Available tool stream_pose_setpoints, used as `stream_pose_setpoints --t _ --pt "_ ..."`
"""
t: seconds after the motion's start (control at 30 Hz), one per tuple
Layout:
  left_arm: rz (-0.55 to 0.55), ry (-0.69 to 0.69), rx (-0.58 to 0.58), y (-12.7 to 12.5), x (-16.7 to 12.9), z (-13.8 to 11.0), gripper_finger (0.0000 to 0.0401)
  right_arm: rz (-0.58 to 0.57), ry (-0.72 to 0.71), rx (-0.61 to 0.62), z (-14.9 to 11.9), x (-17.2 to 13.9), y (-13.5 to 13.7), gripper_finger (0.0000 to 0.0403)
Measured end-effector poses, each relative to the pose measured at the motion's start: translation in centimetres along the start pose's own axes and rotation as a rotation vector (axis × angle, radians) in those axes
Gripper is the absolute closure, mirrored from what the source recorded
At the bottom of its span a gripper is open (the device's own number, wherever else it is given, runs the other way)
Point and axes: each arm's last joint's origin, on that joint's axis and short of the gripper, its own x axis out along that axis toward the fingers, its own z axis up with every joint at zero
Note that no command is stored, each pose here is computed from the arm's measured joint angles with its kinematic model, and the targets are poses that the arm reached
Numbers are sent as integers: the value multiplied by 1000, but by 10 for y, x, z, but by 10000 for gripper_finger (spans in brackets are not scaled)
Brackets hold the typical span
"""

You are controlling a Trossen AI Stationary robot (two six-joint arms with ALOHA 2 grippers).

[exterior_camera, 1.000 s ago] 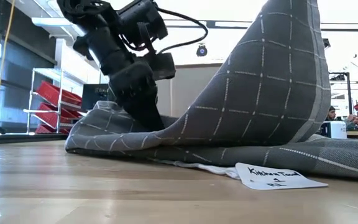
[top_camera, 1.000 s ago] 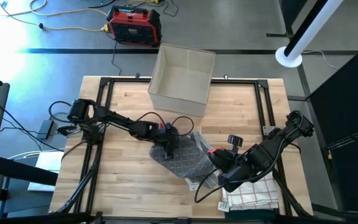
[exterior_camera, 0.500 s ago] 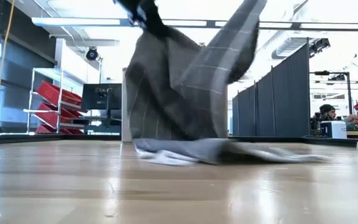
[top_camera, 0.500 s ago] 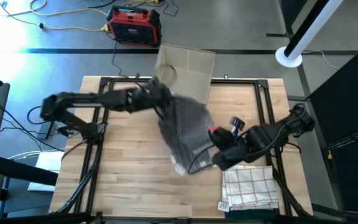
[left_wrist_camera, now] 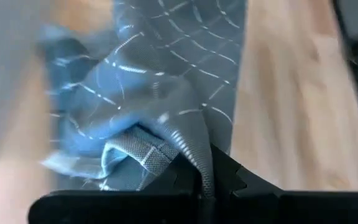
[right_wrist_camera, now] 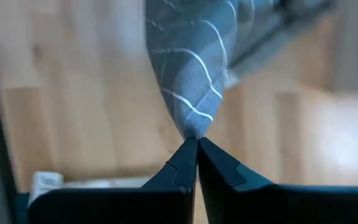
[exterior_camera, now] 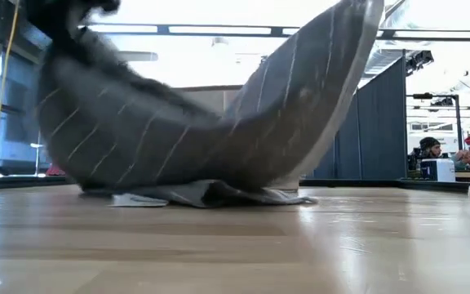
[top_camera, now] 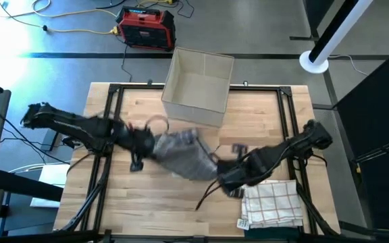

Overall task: Fold towel
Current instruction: Fold the gray patterned towel

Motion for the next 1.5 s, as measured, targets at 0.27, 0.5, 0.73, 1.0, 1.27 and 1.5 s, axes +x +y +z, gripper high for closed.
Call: stream_pose_setpoints --t 0.27,0.5,0.73,1.0,1.27,1.5 --pt "-382 -18 -157 -29 60 -57 399 151 96 -89 21 58 29 403" --pt "-528 169 -322 -41 78 -84 374 152 112 -104 21 61 29 403" --pt "-602 71 -399 -43 74 -72 312 152 112 -109 22 62 28 403" --pt "-773 -312 -454 -33 39 -33 251 127 102 -111 22 62 27 403" --pt "-683 101 -524 -32 55 -65 204 112 112 -121 20 62 26 403" --pt "-576 135 -555 -26 59 -72 185 76 109 -124 20 61 24 403"
